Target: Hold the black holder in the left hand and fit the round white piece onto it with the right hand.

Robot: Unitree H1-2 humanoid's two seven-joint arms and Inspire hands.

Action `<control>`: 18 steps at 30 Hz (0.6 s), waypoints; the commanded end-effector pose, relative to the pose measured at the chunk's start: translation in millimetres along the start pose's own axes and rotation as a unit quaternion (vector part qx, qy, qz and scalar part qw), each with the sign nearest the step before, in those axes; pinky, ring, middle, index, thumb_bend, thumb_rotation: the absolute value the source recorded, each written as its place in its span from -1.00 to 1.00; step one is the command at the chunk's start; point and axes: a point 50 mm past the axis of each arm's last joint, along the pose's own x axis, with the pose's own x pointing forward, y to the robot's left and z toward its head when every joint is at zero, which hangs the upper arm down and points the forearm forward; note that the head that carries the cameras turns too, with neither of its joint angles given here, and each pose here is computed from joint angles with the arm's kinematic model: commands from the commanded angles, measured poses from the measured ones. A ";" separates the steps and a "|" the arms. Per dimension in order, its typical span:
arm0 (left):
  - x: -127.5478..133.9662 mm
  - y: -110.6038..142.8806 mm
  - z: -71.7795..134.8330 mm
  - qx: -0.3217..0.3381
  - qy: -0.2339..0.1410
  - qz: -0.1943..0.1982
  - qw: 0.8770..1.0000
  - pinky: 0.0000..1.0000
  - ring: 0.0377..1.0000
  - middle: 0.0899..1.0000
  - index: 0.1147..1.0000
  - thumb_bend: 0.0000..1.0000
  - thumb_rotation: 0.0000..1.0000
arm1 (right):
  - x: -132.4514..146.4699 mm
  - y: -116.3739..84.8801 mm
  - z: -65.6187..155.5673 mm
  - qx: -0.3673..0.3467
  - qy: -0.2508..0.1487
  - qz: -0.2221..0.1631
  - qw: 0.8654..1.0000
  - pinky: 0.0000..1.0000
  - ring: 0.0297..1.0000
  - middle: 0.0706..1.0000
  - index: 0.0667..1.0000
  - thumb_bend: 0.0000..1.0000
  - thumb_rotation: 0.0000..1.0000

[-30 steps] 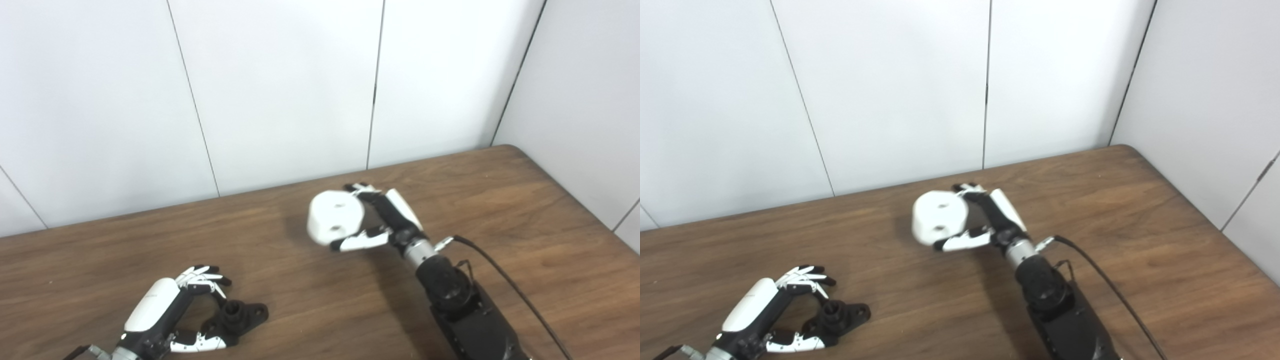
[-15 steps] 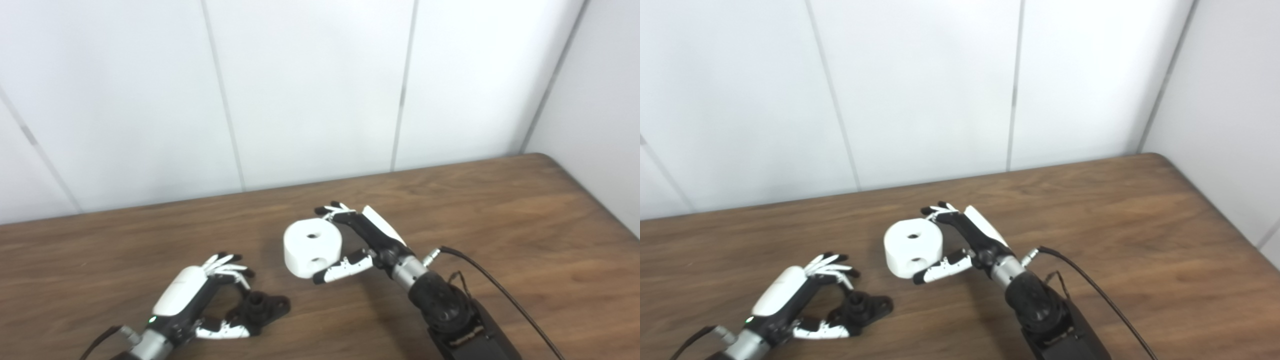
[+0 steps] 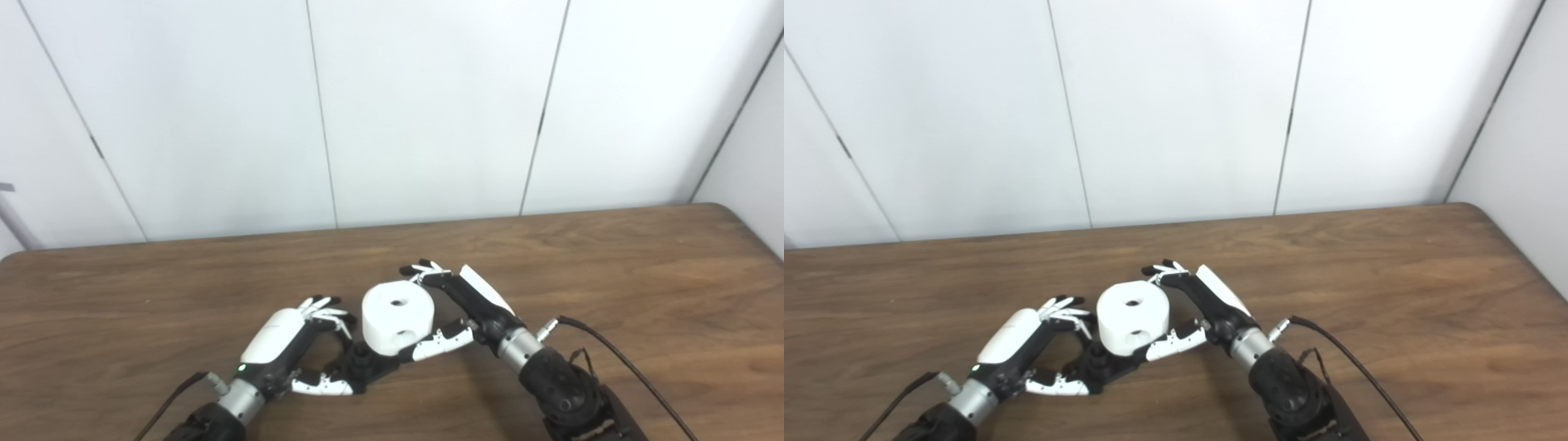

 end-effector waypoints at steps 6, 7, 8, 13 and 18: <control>11.8 -10.9 12.1 0.021 -0.010 -0.030 0.999 1.00 0.87 0.50 -0.17 0.05 -0.90 | 7.7 -10.4 28.7 -0.018 -0.065 0.006 0.998 1.00 1.00 0.74 -0.10 0.03 -0.71; 12.3 -11.6 12.6 0.020 -0.010 -0.031 0.999 1.00 0.87 0.51 -0.17 0.05 -0.90 | 7.8 -10.3 28.9 -0.020 -0.066 0.007 0.998 1.00 1.00 0.74 -0.10 0.03 -0.71; 12.5 -12.2 13.1 0.019 -0.010 -0.031 0.999 1.00 0.88 0.51 -0.17 0.05 -0.90 | 7.8 -10.0 28.8 -0.021 -0.066 0.008 0.998 1.00 1.00 0.74 -0.10 0.03 -0.71; 13.9 -14.6 14.0 0.019 -0.012 -0.029 0.999 1.00 0.87 0.51 -0.17 0.05 -0.90 | 8.9 -7.7 29.1 -0.016 -0.067 0.013 0.998 1.00 1.00 0.74 -0.10 0.03 -0.71; 13.8 -15.4 13.9 0.020 -0.015 -0.024 0.999 1.00 0.87 0.51 -0.17 0.05 -0.90 | 12.4 -2.8 30.9 -0.017 -0.073 0.016 0.997 1.00 1.00 0.75 -0.10 0.03 -0.71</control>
